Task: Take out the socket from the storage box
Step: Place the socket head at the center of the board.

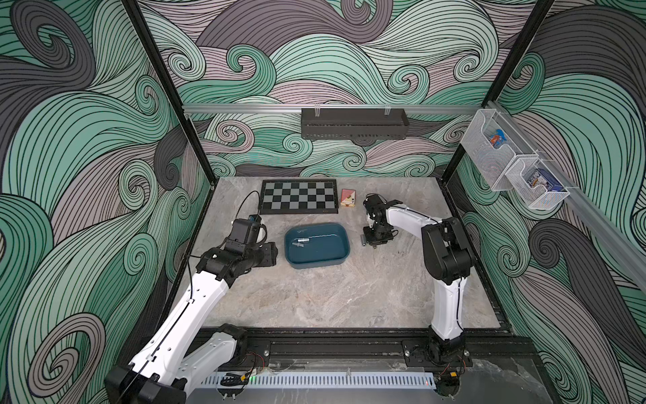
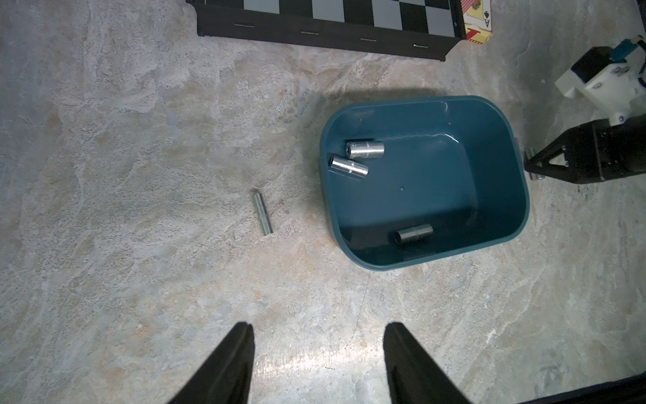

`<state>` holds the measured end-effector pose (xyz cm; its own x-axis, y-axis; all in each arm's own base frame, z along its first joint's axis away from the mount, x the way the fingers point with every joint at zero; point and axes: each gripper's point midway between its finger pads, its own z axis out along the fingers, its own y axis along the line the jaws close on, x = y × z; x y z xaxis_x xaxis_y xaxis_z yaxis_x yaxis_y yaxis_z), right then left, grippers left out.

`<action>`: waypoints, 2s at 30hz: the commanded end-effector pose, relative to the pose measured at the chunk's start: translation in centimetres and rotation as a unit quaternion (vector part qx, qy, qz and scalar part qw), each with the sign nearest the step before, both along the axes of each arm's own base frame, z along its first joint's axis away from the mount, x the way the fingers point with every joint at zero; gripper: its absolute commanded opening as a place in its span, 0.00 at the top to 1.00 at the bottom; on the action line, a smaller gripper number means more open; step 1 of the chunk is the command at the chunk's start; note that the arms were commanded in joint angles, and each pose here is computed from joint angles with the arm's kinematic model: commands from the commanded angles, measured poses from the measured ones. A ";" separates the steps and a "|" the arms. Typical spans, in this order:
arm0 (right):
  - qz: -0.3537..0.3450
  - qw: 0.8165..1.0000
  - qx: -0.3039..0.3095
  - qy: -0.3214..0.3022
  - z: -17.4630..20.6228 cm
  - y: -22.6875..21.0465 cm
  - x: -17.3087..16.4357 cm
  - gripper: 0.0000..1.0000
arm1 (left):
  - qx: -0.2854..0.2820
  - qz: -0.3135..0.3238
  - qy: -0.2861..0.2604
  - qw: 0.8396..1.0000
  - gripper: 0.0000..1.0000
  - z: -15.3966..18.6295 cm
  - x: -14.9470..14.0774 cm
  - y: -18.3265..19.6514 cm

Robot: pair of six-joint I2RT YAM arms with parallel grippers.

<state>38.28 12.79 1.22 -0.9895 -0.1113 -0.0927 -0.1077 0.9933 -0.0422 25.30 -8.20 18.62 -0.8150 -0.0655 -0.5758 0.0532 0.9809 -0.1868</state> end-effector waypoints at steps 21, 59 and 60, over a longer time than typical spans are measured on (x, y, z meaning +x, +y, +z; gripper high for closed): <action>-0.001 1.000 0.014 -0.004 0.6 0.3 0.1 0.61 | 0.003 -0.016 0.005 1.000 0.37 -0.4 0.0 -0.6; -0.051 0.966 0.199 -0.153 13.4 1.8 -5.1 0.56 | 0.052 0.210 0.143 0.966 0.34 -6.1 8.4 -8.7; -0.054 0.967 0.199 -0.152 13.3 1.8 -5.2 0.56 | 0.055 0.225 0.149 0.961 0.34 -6.6 8.4 -8.6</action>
<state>33.08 13.78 13.92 -0.9208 0.0750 -0.3828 -0.0417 0.9567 0.2879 33.76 -17.81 11.64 -0.8944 -0.2953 -0.3359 -0.2940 0.9542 -0.0561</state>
